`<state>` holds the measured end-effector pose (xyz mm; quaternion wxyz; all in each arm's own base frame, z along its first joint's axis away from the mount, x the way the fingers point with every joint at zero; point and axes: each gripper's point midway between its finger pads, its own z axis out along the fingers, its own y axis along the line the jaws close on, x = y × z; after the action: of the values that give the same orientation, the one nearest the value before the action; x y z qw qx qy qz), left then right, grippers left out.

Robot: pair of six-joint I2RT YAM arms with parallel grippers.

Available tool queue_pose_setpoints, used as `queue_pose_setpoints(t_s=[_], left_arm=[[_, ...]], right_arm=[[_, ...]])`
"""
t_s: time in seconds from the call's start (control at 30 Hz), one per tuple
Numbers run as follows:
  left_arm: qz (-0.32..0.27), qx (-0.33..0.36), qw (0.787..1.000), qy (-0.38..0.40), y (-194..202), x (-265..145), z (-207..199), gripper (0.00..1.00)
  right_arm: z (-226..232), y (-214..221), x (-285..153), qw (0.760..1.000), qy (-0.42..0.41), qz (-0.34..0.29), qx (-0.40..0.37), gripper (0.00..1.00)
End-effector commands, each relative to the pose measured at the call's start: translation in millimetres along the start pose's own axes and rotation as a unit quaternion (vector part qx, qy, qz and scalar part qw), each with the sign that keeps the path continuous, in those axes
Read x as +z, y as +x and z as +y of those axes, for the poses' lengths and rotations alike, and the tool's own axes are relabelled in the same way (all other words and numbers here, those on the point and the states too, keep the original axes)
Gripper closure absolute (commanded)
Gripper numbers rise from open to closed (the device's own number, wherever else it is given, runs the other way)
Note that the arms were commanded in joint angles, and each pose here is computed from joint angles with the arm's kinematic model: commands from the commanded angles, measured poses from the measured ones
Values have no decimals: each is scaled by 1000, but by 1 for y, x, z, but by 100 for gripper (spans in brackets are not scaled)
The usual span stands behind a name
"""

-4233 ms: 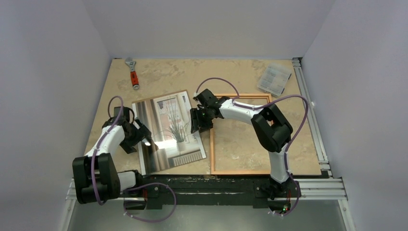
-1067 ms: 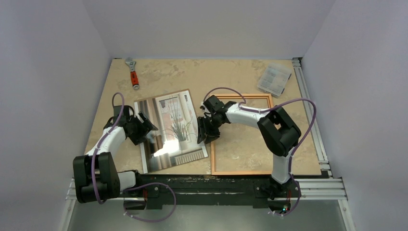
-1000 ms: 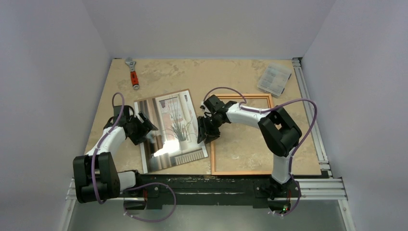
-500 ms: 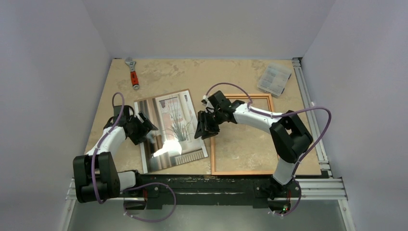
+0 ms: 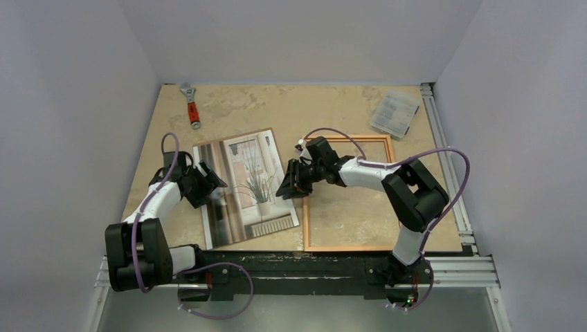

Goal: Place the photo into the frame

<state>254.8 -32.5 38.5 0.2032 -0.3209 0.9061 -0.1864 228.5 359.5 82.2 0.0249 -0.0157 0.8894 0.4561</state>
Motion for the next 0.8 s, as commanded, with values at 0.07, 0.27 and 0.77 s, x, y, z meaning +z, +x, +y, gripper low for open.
queue_pose_setpoints(t_s=[0.07, 0.27, 0.77], left_arm=[[40, 8, 999, -34, 25, 5, 22, 24], [14, 24, 1000, -2, 18, -13, 6, 23], [-57, 84, 991, 90, 12, -71, -69, 5]], right_arm=[[7, -1, 5, 1000, -30, -3, -2, 68], [0, -16, -11, 999, 0, -41, -16, 100], [-59, 31, -144, 974, 156, -166, -2, 100]])
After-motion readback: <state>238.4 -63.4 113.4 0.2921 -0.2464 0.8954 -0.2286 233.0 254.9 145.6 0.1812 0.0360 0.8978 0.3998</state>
